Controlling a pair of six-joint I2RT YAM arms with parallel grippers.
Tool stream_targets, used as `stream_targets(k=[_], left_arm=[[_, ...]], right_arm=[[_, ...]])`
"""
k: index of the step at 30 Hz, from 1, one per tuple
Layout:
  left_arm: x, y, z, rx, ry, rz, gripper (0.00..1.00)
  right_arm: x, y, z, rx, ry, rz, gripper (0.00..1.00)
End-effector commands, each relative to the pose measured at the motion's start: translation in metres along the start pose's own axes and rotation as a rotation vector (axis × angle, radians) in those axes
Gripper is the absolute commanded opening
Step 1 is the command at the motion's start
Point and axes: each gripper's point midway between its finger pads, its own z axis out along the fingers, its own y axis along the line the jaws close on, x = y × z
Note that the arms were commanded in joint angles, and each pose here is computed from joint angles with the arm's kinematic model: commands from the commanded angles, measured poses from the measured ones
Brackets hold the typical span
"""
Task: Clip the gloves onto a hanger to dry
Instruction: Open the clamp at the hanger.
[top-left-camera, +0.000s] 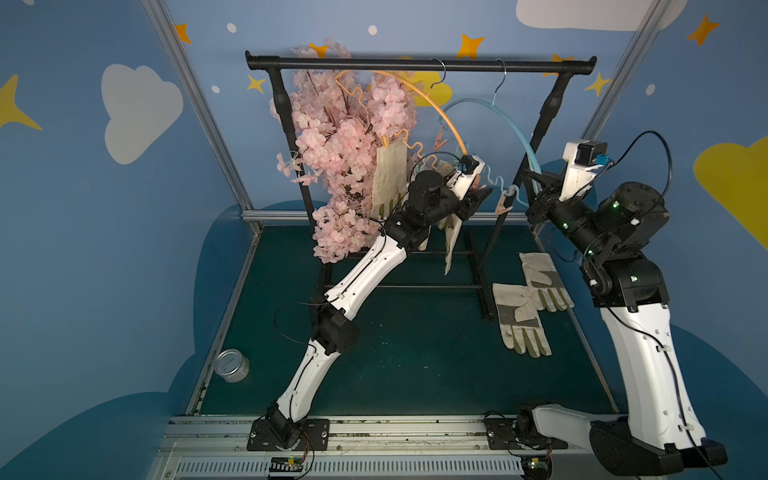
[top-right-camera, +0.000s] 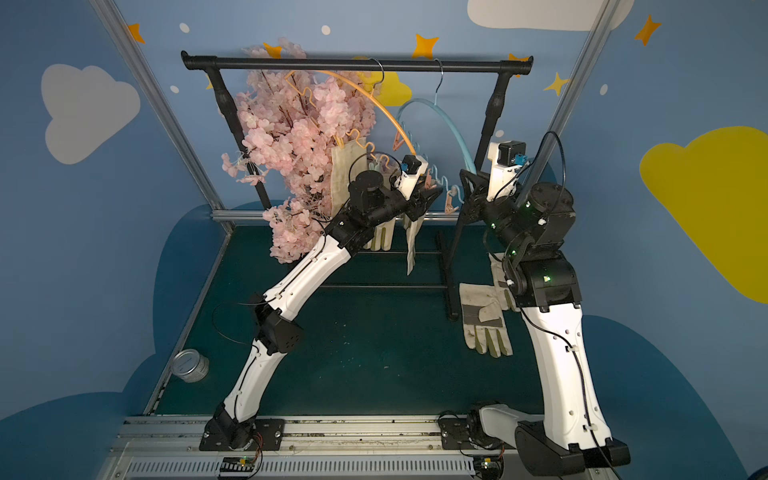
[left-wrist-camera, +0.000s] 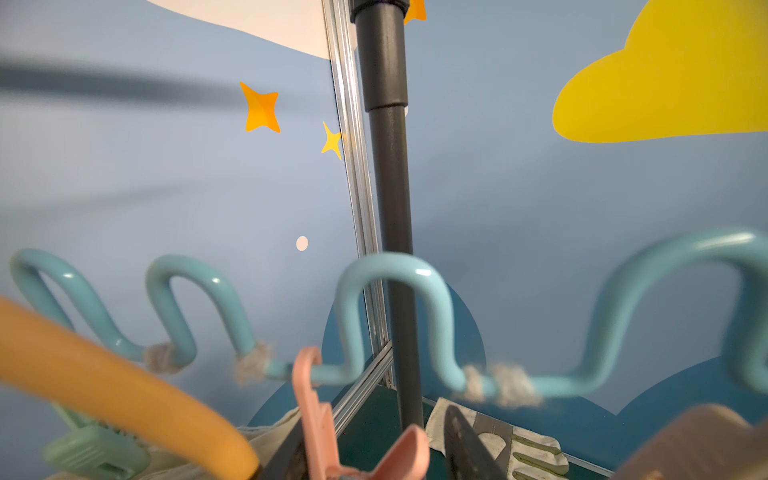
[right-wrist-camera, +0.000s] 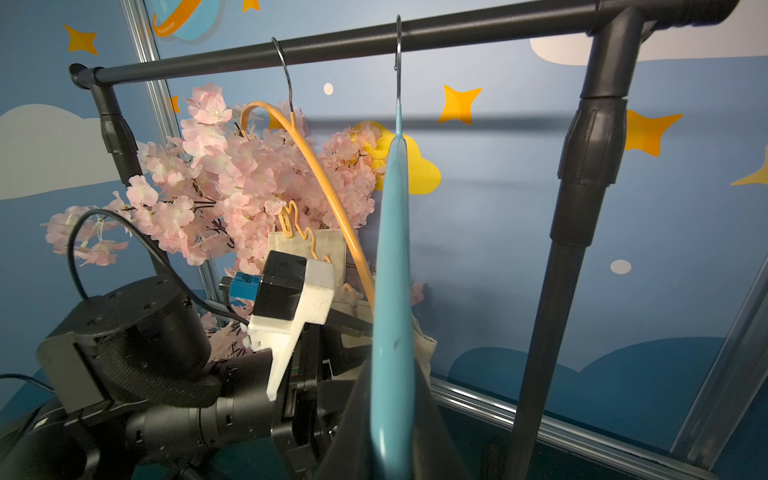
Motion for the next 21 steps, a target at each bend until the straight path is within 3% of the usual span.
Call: stream_targets(k=[1, 9, 16, 20, 21], left_arm=[[-0.0605, 0.001, -0.0218, -0.018, -0.116, 0.031, 0.49], [-0.0624, 0.0002, -0.0229, -0.017, -0.117, 0.037, 0.48], [-0.06, 0.0004, -0.0222, -0.02, -0.11, 0.044, 0.26], [-0.0586, 0.0012, -0.0218, -0.023, -0.107, 0.043, 0.29], [-0.0576, 0.0011, -0.0213, -0.021, -0.105, 0.043, 0.25]], right_arm=[[-0.0155, 0.0022, -0.0088, -0.001, -0.057, -0.013, 0.07], [-0.0146, 0.0017, -0.0078, -0.001, -0.055, -0.009, 0.07], [-0.014, 0.0025, -0.0067, -0.006, -0.054, -0.005, 0.07], [-0.0145, 0.0021, -0.0066, -0.005, -0.055, -0.007, 0.07], [-0.0149, 0.0022, -0.0066, -0.005, -0.056, -0.008, 0.07]])
